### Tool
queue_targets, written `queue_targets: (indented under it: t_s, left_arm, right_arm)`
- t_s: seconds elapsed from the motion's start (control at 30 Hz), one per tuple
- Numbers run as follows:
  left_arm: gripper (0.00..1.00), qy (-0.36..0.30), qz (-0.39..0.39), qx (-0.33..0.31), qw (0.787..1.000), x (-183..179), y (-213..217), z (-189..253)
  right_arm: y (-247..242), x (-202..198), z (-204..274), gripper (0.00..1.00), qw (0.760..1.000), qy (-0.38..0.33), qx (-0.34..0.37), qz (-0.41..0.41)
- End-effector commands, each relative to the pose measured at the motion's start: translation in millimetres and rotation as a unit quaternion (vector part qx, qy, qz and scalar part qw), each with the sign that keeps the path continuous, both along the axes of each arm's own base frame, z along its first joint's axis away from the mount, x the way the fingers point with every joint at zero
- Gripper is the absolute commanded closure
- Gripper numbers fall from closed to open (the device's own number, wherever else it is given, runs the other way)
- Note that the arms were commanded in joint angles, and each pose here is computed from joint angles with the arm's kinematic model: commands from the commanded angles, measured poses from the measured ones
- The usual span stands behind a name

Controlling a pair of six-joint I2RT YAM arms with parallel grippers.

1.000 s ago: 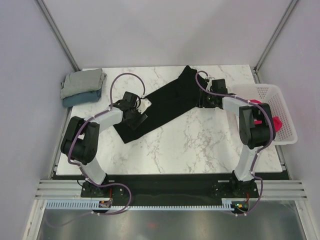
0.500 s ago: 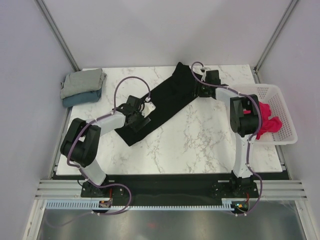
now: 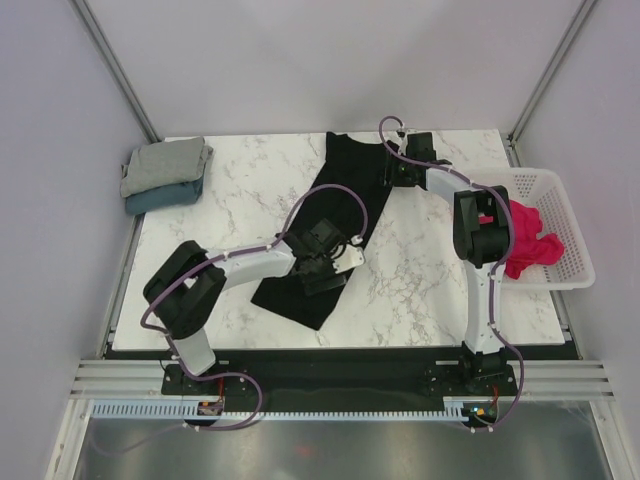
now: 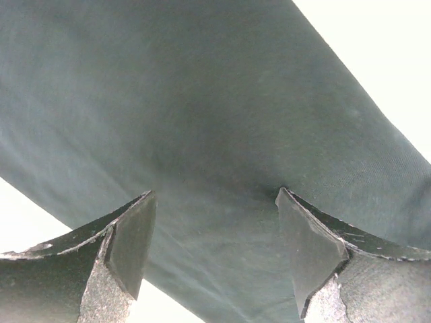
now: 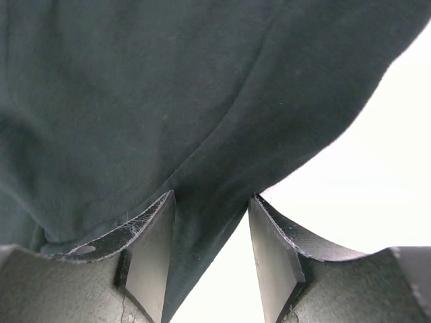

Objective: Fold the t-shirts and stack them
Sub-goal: Fold the tshirt

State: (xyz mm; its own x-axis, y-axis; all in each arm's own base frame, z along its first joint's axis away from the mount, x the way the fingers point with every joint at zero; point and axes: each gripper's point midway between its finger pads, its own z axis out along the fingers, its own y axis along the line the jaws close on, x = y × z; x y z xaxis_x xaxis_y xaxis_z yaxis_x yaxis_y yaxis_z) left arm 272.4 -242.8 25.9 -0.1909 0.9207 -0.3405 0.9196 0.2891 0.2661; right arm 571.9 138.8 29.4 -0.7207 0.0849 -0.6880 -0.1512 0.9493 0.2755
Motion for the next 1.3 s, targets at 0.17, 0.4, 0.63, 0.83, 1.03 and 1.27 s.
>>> queue_targets:
  t_s: [0.17, 0.4, 0.63, 0.83, 1.03, 1.27]
  left_arm:
    - [0.20, 0.088, -0.046, 0.015, 0.995, -41, -47, -20]
    - [0.20, 0.095, -0.051, -0.014, 0.994, -25, -83, -17]
    - [0.20, 0.077, -0.057, -0.029, 0.995, -4, -110, -6]
    - [0.20, 0.073, -0.049, -0.038, 0.995, 5, -121, -3]
    - [0.20, 0.083, -0.047, -0.052, 0.994, 8, -135, -3]
    - [0.20, 0.107, -0.054, -0.059, 0.991, -14, -131, 10]
  right_arm:
    - [19, 5, -6, 0.44, 0.999, 0.016, 0.013, 0.031]
    - [29, 12, -9, 0.44, 0.999, 0.021, 0.015, 0.045]
    - [31, 23, -7, 0.44, 0.999, 0.014, 0.013, 0.046]
    - [32, 28, -4, 0.44, 0.999, 0.007, 0.012, 0.048]
    - [31, 31, 4, 0.43, 0.999, -0.001, 0.010, 0.046]
    - [26, 32, 20, 0.43, 0.999, -0.017, 0.000, 0.046]
